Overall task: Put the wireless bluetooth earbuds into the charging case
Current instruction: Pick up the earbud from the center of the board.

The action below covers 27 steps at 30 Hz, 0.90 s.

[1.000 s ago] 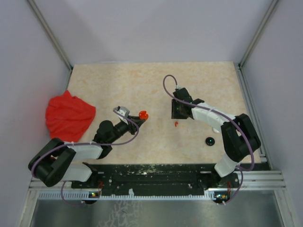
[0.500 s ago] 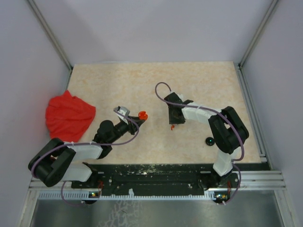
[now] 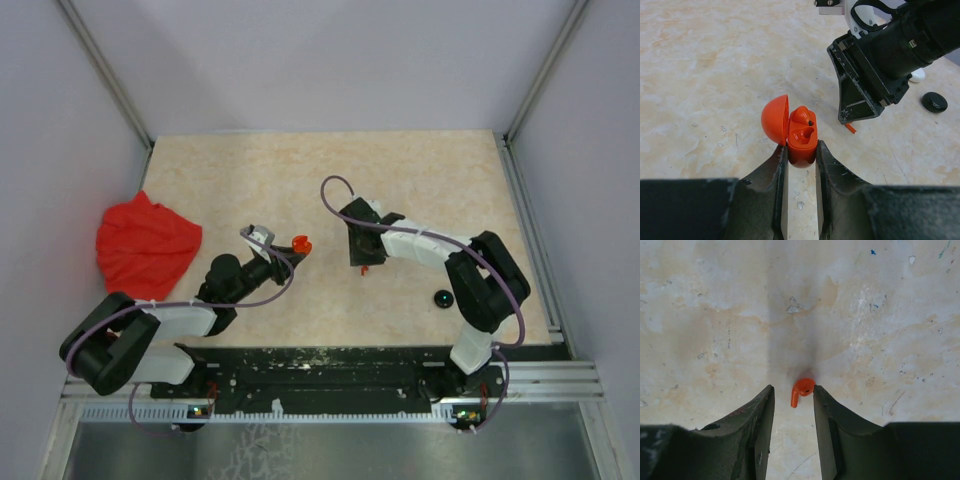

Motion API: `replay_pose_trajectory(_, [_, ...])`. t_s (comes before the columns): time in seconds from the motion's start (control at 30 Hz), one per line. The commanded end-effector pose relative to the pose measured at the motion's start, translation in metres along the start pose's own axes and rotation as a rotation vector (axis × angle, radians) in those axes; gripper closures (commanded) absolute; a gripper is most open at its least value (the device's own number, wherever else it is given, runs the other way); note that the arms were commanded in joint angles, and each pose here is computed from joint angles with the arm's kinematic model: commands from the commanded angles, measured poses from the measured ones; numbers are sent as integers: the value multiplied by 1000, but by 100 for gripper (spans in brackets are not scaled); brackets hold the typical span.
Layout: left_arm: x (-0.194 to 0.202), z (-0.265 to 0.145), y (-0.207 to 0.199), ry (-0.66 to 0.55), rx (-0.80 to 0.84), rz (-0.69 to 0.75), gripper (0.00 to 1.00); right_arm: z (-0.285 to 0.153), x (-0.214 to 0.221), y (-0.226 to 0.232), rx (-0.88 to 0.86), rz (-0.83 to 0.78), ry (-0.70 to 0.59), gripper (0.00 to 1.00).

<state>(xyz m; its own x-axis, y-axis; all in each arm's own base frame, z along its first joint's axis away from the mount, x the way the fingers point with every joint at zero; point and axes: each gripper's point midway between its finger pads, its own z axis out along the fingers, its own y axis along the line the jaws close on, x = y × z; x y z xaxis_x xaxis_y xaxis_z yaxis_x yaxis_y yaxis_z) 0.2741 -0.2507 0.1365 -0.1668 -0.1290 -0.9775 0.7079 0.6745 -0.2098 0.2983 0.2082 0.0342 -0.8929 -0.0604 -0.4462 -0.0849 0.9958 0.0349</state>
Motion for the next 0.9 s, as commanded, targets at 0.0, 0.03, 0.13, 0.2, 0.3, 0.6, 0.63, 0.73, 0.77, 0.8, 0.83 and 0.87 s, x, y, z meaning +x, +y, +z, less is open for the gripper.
replay_pose_trajectory(0.0, [-14, 2, 1, -44, -5, 20, 99, -16, -9, 13, -44, 32, -50, 62])
replay_pose_trajectory(0.03, [-14, 2, 1, -45, -1, 19, 99, -13, -6, 13, -40, 32, -43, 62])
replay_pose_trajectory(0.13, [-16, 2, -1, -49, 6, 18, 99, -7, -3, 12, -32, 34, -30, 62])
replay_pose_trajectory(0.2, [-17, 2, -1, -51, 4, 19, 99, -5, -2, 13, -31, 32, -27, 63])
replay_pose_trajectory(0.3, [-17, 2, 0, -49, 2, 19, 99, -3, 0, 12, -29, 33, -23, 63])
replay_pose_trajectory(0.6, [-14, 3, -1, -43, 7, 14, 99, 5, 9, 12, -19, 25, 11, 67])
replay_pose_trajectory(0.63, [-14, 3, -1, -42, 7, 14, 99, 6, 9, 11, -16, 25, 10, 67])
replay_pose_trajectory(0.73, [-14, 3, -1, -41, 8, 14, 99, 7, 9, 11, -12, 23, 9, 67])
replay_pose_trajectory(0.77, [-14, 3, -1, -41, 9, 13, 99, 7, 8, 11, -13, 23, 9, 68])
replay_pose_trajectory(0.8, [-14, 3, -1, -40, 9, 13, 99, 8, 9, 11, -12, 22, 11, 68])
replay_pose_trajectory(0.83, [-13, 3, -1, -39, 7, 13, 99, 9, 9, 11, -12, 22, 12, 69])
replay_pose_trajectory(0.87, [-14, 3, -1, -40, 7, 13, 99, 9, 9, 12, -16, 21, 12, 69])
